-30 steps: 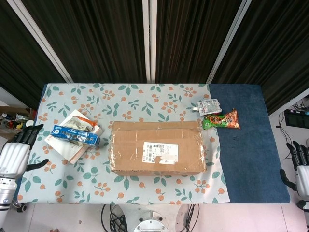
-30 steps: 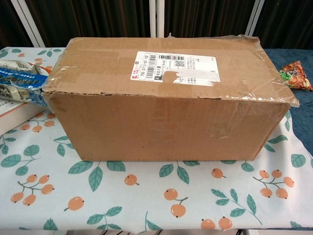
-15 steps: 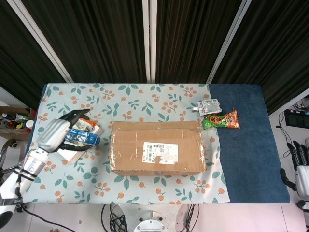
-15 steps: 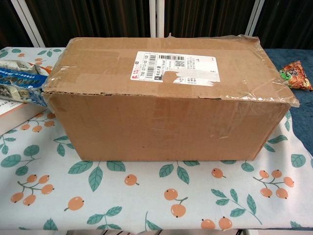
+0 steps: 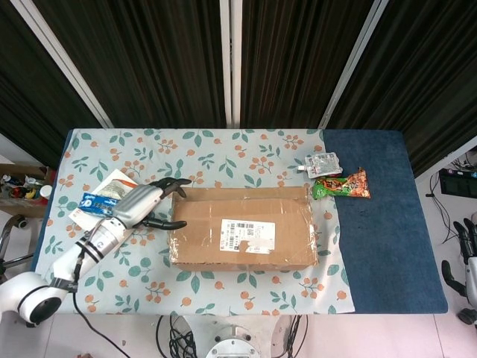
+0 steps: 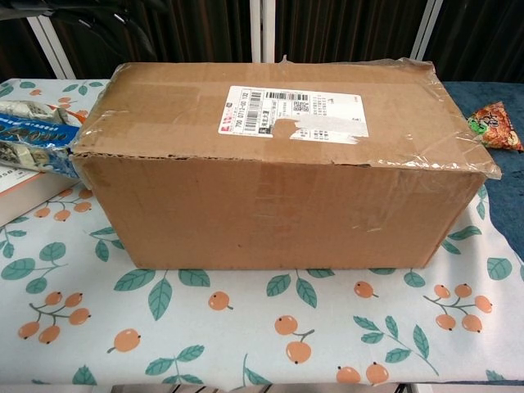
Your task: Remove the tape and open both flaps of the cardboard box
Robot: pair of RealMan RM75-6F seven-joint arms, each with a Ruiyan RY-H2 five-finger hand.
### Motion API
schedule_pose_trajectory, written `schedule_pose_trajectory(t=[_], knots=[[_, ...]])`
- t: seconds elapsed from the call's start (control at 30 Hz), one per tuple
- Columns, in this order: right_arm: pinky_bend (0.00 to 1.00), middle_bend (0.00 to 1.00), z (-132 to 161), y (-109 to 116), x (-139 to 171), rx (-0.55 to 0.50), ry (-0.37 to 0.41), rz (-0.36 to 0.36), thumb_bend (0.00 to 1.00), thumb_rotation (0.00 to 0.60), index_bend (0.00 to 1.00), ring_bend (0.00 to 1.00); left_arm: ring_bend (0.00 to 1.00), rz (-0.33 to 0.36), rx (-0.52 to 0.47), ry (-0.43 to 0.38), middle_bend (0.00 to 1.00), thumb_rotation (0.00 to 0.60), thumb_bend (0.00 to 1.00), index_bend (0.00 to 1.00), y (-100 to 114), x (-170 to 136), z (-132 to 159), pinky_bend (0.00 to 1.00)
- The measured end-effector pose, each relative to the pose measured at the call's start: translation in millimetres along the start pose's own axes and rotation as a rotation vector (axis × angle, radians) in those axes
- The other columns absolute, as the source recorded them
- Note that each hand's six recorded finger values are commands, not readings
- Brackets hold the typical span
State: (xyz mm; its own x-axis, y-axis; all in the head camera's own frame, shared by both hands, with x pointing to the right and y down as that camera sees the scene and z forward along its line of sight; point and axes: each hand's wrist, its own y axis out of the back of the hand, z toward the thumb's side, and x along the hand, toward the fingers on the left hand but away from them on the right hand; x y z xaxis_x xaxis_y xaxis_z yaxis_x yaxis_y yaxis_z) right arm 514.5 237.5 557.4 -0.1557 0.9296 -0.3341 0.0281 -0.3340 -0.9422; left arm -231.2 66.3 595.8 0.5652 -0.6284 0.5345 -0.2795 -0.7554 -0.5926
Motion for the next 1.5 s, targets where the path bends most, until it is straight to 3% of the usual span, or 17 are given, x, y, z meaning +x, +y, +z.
schedule_pose_trajectory(t=[0.23, 0.37, 0.67, 0.97, 1.23, 1.5], knots=[[0.00, 0.00, 0, -3, -1, -0.007, 0.002, 0.000, 0.36, 0.600, 0.00, 0.00, 0.11, -0.022, 0.039, 0.007, 0.29, 0.119, 0.00, 0.11, -6, 6, 0, 0.21], [0.00, 0.00, -2, -2, -2, -0.010, -0.004, -0.008, 0.36, 0.600, 0.00, 0.00, 0.11, -0.028, 0.052, 0.003, 0.34, 0.117, 0.00, 0.11, -9, 8, 4, 0.21], [0.00, 0.00, -1, -2, -3, -0.012, -0.004, -0.005, 0.36, 0.600, 0.00, 0.00, 0.11, -0.007, 0.016, -0.086, 0.40, 0.118, 0.00, 0.11, -9, 5, 28, 0.21], [0.00, 0.00, -1, -2, -3, -0.015, -0.005, -0.005, 0.36, 0.600, 0.00, 0.00, 0.11, 0.053, -0.062, -0.191, 0.40, 0.119, 0.00, 0.10, 5, -16, 55, 0.21], [0.00, 0.00, 4, 0, -5, -0.025, 0.019, -0.022, 0.36, 0.600, 0.00, 0.00, 0.11, 0.046, -0.203, -0.232, 0.40, 0.118, 0.00, 0.08, 9, -49, 65, 0.21], [0.00, 0.00, 12, 0, -6, -0.055, 0.059, -0.033, 0.36, 0.600, 0.00, 0.00, 0.12, -0.072, -0.440, -0.231, 0.43, 0.120, 0.00, 0.07, 1, -81, 67, 0.21]])
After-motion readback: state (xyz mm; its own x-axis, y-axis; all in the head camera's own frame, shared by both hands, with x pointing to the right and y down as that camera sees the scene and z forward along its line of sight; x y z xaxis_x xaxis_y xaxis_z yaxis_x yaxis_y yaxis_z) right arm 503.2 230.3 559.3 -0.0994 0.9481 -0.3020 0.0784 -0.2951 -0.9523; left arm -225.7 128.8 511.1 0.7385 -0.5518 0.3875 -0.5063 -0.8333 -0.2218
